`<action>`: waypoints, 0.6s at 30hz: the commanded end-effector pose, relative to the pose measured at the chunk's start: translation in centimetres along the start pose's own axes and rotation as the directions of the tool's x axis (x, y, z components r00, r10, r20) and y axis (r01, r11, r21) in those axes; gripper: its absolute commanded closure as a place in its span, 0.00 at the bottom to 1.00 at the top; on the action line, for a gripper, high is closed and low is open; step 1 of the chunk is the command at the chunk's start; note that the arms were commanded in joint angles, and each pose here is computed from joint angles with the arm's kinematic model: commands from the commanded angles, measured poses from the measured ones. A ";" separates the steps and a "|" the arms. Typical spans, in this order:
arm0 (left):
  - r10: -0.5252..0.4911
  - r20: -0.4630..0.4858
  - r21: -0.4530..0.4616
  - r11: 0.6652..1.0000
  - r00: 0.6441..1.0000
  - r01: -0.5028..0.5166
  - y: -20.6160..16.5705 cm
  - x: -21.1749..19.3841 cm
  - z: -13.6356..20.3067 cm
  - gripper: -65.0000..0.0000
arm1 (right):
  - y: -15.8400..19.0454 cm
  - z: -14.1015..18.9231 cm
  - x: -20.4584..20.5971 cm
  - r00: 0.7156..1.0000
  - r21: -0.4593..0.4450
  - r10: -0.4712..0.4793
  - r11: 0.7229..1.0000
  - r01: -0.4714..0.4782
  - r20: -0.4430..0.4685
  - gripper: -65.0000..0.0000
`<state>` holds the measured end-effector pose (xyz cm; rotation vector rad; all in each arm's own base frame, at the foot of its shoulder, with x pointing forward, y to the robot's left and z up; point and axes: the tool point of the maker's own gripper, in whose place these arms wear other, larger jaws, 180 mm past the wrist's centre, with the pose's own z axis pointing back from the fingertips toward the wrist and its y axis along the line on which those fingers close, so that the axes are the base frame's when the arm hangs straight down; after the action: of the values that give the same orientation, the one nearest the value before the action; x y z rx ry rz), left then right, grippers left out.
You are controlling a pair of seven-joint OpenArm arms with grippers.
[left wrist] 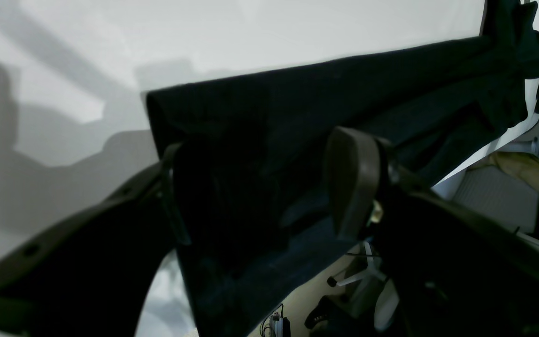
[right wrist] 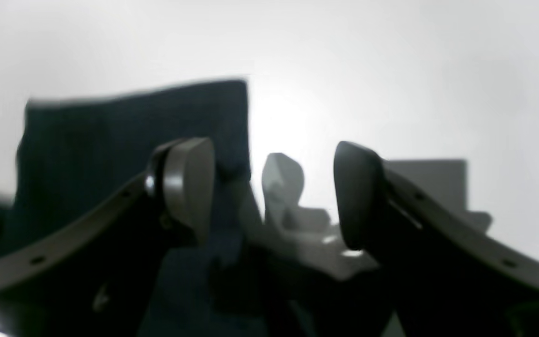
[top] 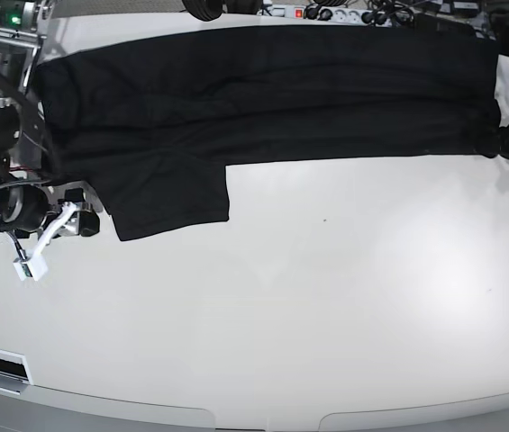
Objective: Layout the t-shirt on the table in an organized manner, then fold the t-shirt properly
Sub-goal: 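Sweep the right gripper along the folded edge toward the collar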
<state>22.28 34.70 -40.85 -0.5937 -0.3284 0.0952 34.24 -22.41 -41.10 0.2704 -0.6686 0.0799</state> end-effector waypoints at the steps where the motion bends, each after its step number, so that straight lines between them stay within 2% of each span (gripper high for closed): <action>1: -0.025 0.037 0.015 1.000 0.999 0.024 0.1 1.6 1.5 0.38 | -0.3 0.4 2.3 0.997 -0.015 0.008 1.000 -0.007 0.071 0.35; 6: -0.024 0.039 0.013 1.000 0.999 0.024 0.1 1.6 1.4 0.38 | 0.7 -1.2 1.4 0.997 -0.044 -0.042 0.998 0.045 0.066 0.35; 10: -0.022 0.040 0.007 1.000 0.999 0.022 0.0 1.6 1.3 0.38 | 0.2 -3.7 -0.8 0.992 -0.063 -0.122 0.990 0.122 0.015 0.35; 15: -0.022 0.040 0.006 1.000 0.999 0.021 0.0 1.5 1.2 0.38 | 1.4 -6.4 -2.0 0.984 0.038 -0.170 0.984 0.172 -0.048 0.35; 18: -0.020 0.042 -0.001 1.000 0.999 0.020 -0.2 1.5 0.9 0.38 | 4.1 -7.0 -2.0 0.984 0.187 -0.164 0.967 0.174 -0.069 0.35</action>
<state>22.38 34.41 -40.94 -0.6027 -0.3323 0.0981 35.82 -16.23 -46.98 0.5307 -0.5956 -0.0253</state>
